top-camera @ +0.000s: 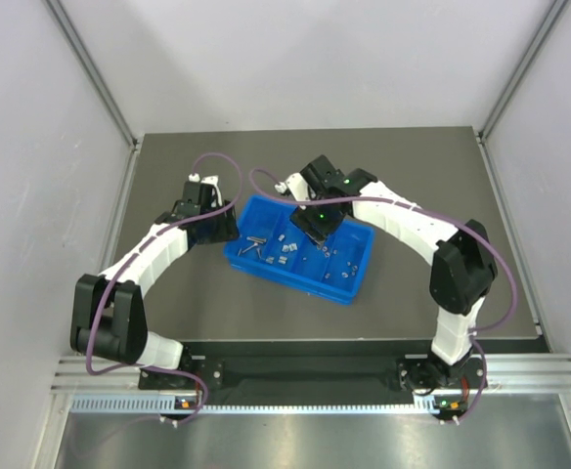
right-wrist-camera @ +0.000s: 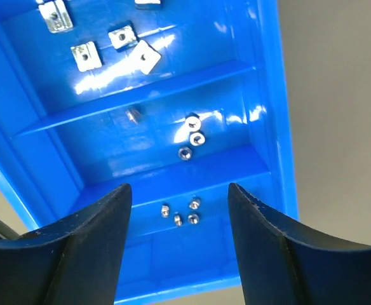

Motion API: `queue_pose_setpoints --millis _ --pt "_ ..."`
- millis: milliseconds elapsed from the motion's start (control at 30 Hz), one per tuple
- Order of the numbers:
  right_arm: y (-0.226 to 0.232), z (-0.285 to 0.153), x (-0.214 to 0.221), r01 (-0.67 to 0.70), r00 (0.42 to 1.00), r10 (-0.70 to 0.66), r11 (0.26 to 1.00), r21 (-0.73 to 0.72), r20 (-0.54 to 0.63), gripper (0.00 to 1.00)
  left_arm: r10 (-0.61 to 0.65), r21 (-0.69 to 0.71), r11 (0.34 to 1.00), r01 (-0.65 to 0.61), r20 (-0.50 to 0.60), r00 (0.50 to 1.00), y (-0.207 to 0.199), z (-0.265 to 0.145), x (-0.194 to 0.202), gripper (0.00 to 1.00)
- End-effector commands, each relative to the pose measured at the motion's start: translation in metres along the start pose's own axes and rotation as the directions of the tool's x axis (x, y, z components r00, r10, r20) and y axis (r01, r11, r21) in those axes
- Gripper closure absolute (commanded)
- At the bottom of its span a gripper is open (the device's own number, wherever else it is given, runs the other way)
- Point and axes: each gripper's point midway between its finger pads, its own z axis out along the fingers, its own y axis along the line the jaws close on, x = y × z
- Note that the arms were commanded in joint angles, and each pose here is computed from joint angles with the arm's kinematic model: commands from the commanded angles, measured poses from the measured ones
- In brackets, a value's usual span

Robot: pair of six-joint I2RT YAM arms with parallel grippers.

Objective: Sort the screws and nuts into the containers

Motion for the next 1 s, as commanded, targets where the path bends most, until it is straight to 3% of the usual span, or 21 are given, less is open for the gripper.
queue_pose_setpoints --millis 0,167,333,667,967 --pt "-0.008 -0.030 -0.005 0.011 0.999 -0.014 0.999 0.054 0.053 0.37 0.003 0.027 1.000 -0.006 0.095 0.995 -0.007 -0.009 -0.028 0.33" --pt "-0.013 -0.031 0.042 0.074 0.990 -0.071 0.997 0.021 -0.125 0.42 0.008 0.026 1.000 -0.010 0.086 0.996 -0.008 -0.005 -0.029 0.33" --pt "-0.019 -0.030 0.072 0.089 0.977 -0.079 0.995 0.041 -0.199 0.43 0.008 0.030 0.999 -0.010 0.083 0.997 -0.009 -0.002 -0.031 0.33" --pt "-0.018 0.003 0.099 0.133 0.956 -0.120 0.991 0.031 -0.267 0.47 0.007 0.026 1.000 -0.009 0.080 0.997 -0.009 0.003 -0.032 0.33" --pt "-0.020 0.021 0.107 0.174 0.937 -0.145 0.983 0.065 -0.319 0.44 0.012 0.022 1.000 -0.014 0.083 0.997 -0.009 0.007 -0.037 0.32"
